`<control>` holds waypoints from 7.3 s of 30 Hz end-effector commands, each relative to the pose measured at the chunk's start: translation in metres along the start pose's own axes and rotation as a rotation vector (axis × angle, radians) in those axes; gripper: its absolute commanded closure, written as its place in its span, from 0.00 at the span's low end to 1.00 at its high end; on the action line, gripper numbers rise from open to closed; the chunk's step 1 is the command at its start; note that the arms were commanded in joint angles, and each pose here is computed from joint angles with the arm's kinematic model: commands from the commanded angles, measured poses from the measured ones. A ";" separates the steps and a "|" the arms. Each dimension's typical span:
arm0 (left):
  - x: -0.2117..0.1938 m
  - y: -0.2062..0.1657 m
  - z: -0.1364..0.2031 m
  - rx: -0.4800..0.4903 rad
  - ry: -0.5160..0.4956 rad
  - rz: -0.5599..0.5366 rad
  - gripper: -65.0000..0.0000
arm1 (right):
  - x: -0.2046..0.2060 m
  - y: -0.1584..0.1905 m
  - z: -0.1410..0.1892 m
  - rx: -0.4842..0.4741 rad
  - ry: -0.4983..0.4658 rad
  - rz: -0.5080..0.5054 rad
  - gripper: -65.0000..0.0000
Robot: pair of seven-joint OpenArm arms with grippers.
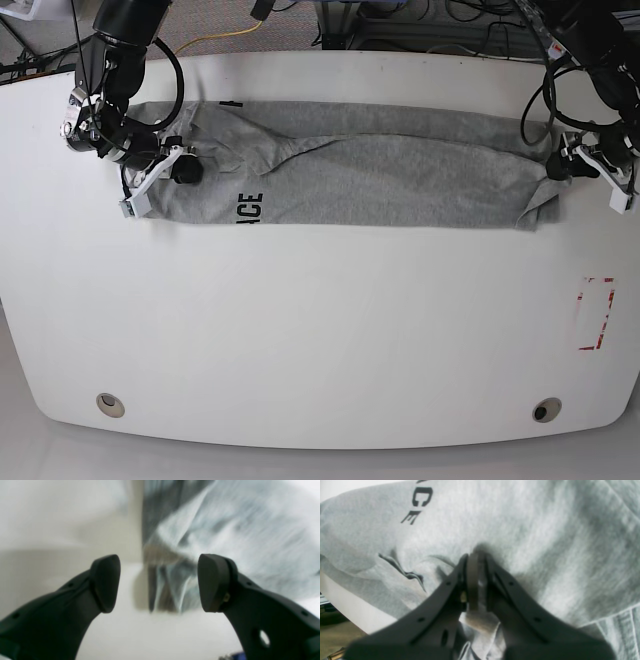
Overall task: Fold the T-shirt properly
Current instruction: 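Pull the folded strip with both grippers to straighten it, then grasp the strip's end with the left gripper and fold it toward the right gripper, then grasp the strip's other end with the right gripper and fold it inward, then lift the folded shirt with both grippers toward each other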
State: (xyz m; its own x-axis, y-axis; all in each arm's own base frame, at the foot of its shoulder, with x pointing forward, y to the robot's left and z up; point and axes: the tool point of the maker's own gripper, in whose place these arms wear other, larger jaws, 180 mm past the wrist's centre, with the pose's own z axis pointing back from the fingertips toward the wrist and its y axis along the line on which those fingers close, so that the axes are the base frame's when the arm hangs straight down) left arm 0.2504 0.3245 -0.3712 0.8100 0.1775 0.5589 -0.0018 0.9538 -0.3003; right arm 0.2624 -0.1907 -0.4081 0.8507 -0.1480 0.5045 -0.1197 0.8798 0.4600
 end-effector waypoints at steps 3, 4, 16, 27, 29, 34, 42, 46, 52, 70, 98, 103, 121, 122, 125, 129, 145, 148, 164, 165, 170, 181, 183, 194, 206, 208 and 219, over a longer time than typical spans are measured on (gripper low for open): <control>0.005 0.003 -0.006 -0.031 -0.034 0.037 0.31 | 0.016 0.002 0.006 0.008 -0.047 0.027 0.95; 0.004 0.004 -0.009 -0.037 -0.041 0.048 0.31 | 0.016 0.002 0.006 0.008 -0.047 0.028 0.95; -0.011 -0.011 -0.032 -0.097 0.034 0.040 0.31 | 0.015 0.002 0.006 0.007 -0.046 0.027 0.95; -0.015 -0.028 -0.043 -0.130 0.080 -0.016 0.91 | 0.015 0.002 0.006 0.009 -0.048 0.026 0.95; -0.015 -0.028 -0.042 -0.130 0.078 -0.015 0.92 | 0.015 0.003 0.006 0.010 -0.049 0.025 0.95; -0.001 -0.032 -0.036 -0.122 0.043 -0.058 0.93 | 0.014 0.004 0.005 0.014 -0.050 0.021 0.95; 0.041 -0.112 -0.015 -0.142 -0.081 -0.379 0.93 | 0.014 0.004 0.005 0.014 -0.050 0.021 0.95; 0.039 -0.174 -0.015 -0.236 -0.103 -0.524 0.93 | 0.015 0.004 0.005 0.014 -0.051 0.022 0.95; 0.018 -0.231 -0.026 -0.364 -0.088 -0.565 0.92 | 0.015 0.004 0.004 0.015 -0.052 0.021 0.95; 0.001 -0.268 -0.043 -0.392 -0.044 -0.591 0.73 | 0.016 0.004 0.005 0.014 -0.053 0.022 0.95; 0.013 -0.225 -0.047 -0.133 0.019 -0.725 0.48 | 0.058 0.005 0.052 0.056 -0.254 -0.010 0.40; -0.003 -0.207 -0.048 -0.085 0.056 -0.728 0.51 | 0.067 -0.014 0.074 0.019 -0.304 -0.034 0.30; -0.035 -0.156 -0.067 -0.033 0.151 -0.576 0.97 | 0.018 -0.079 0.068 0.027 -0.210 -0.314 0.30; -0.035 -0.156 -0.067 -0.033 0.151 -0.576 0.97 | 0.015 -0.074 0.061 0.042 -0.195 -0.312 0.30; -0.036 -0.158 -0.068 -0.038 0.153 -0.580 0.97 | 0.012 -0.054 0.047 0.081 -0.173 -0.297 0.30; -0.037 -0.158 -0.068 -0.039 0.156 -0.579 0.97 | 0.001 -0.028 0.032 0.126 -0.159 -0.294 0.30; -0.050 -0.185 -0.081 -0.105 0.161 -0.511 0.97 | 0.017 -0.023 0.034 0.123 -0.196 -0.286 1.00; -0.053 -0.197 -0.092 -0.144 0.176 -0.499 0.97 | 0.029 -0.017 0.047 0.101 -0.224 -0.238 1.00; -0.081 -0.243 -0.129 -0.286 0.261 -0.388 0.97 | 0.061 0.082 0.071 0.170 -0.272 0.135 1.00; -0.085 -0.246 -0.130 -0.295 0.271 -0.381 0.97 | 0.060 0.090 0.067 0.192 -0.269 0.137 1.00; -0.099 -0.258 -0.136 -0.333 0.311 -0.382 0.97 | 0.062 0.125 0.049 0.293 -0.265 0.152 1.00; -0.109 -0.277 -0.140 -0.380 0.312 -0.415 0.97 | 0.065 0.181 0.018 0.462 -0.263 0.108 1.00; -0.109 -0.277 -0.139 -0.382 0.313 -0.413 0.97 | 0.064 0.179 0.009 0.475 -0.247 0.075 1.00; -0.113 -0.277 -0.138 -0.383 0.317 -0.408 0.97 | 0.084 0.174 -0.011 0.504 -0.233 0.027 1.00; -0.111 -0.277 -0.138 -0.387 0.309 -0.411 0.81 | 0.080 0.166 -0.027 0.514 -0.191 -0.031 0.48; -0.110 -0.279 -0.138 -0.390 0.305 -0.412 0.78 | 0.079 0.169 -0.027 0.518 -0.187 -0.028 0.37; -0.028 -0.274 -0.096 -0.471 -0.011 -0.270 0.76 | 0.086 0.168 -0.005 0.473 -0.208 0.111 0.25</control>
State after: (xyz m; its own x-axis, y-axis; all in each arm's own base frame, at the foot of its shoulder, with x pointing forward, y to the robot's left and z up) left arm 0.2649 0.0189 -0.4085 0.7956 -0.1270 0.5924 0.4699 0.7465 -0.4711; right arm 0.3123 -0.0397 -0.3076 0.7531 -0.2049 0.6252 -0.4235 0.5763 0.6990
